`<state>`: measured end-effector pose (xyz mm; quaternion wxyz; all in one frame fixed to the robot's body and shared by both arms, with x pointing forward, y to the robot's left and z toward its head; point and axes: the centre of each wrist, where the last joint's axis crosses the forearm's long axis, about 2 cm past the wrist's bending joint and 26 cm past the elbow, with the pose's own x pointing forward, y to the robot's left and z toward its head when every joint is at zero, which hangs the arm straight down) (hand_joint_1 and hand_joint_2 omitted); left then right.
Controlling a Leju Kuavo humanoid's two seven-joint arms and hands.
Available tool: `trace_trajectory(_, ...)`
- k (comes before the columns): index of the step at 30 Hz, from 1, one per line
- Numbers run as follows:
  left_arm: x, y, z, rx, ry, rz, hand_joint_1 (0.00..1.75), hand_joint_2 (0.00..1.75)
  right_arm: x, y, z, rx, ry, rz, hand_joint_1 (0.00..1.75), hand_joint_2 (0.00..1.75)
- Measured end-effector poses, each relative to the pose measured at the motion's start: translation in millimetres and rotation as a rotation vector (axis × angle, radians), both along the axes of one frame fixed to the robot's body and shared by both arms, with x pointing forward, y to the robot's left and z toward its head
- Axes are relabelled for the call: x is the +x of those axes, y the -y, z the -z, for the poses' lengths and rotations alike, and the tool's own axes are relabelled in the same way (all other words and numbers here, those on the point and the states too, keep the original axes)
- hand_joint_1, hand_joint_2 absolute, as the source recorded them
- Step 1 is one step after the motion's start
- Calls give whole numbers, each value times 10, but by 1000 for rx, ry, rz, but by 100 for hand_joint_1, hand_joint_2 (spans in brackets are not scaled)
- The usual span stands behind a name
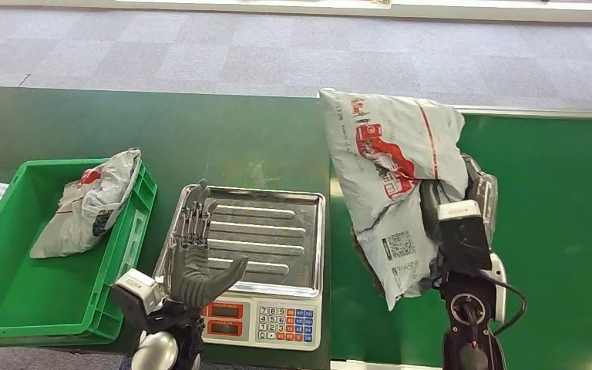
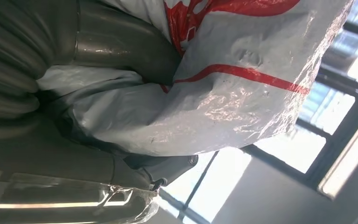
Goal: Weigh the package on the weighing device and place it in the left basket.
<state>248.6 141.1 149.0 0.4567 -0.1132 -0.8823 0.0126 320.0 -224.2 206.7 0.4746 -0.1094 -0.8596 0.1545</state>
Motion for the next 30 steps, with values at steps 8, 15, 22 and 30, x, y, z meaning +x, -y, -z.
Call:
trace_trajectory(8, 182, -28, -131, 11, 23, -46, 0, 175, 471, -470, 97, -44, -219, -183, 173, 175)
trace_trajectory(15, 244, -99, -152, 16, 34, -94, 0, 175, 496, -790, 421, -60, -347, -272, 172, 175)
trace_trajectory(22, 351, -155, -236, 17, 64, -135, 0, 175, 513, -949, 604, -92, -458, -360, 171, 175)
trace_trajectory(30, 419, -217, -272, 24, 77, -160, 0, 175, 506, -1102, 728, -132, -536, -443, 175, 175)
